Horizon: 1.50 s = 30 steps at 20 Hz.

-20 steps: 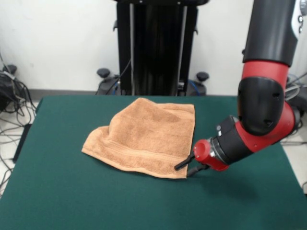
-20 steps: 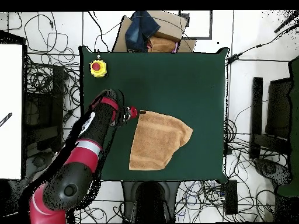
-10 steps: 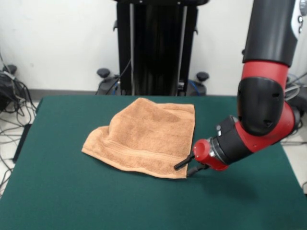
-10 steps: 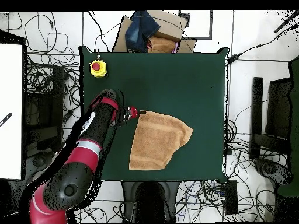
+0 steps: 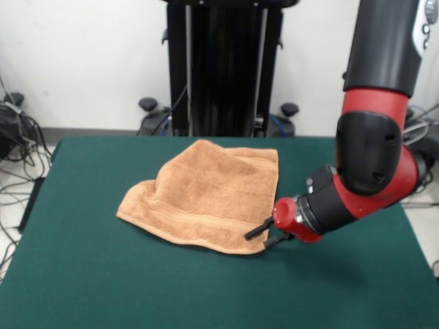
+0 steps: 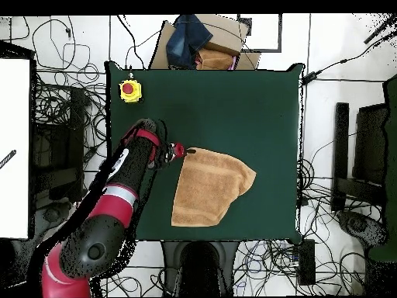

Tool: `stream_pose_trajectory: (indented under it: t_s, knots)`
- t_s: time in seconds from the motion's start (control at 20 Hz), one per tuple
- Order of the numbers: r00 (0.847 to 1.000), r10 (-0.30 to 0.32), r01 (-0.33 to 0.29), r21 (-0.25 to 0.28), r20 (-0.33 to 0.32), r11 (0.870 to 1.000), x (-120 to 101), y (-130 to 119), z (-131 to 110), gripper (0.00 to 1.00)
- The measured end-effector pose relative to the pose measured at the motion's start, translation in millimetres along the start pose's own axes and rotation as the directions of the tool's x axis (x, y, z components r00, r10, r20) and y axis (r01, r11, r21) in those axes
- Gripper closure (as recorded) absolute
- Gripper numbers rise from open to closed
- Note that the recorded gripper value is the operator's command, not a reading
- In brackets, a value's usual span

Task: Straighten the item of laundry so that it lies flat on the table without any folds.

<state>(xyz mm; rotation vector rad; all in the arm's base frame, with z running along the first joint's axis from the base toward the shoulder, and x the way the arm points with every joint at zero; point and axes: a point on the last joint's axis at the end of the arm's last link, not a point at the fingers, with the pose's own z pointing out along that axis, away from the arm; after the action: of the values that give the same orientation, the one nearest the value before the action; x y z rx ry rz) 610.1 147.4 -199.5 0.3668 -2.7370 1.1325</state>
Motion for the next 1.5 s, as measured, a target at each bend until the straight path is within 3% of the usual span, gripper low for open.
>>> stream_pose_trajectory:
  t_s: [0.6, 1.5]
  knots:
    - [0.997, 0.006, -0.005, 0.014, -0.075, 1.000, 10, -6, 15, 0.00]
    - [0.998, -0.010, 0.011, 0.023, -0.060, 1.000, 9, -6, 16, 0.00]
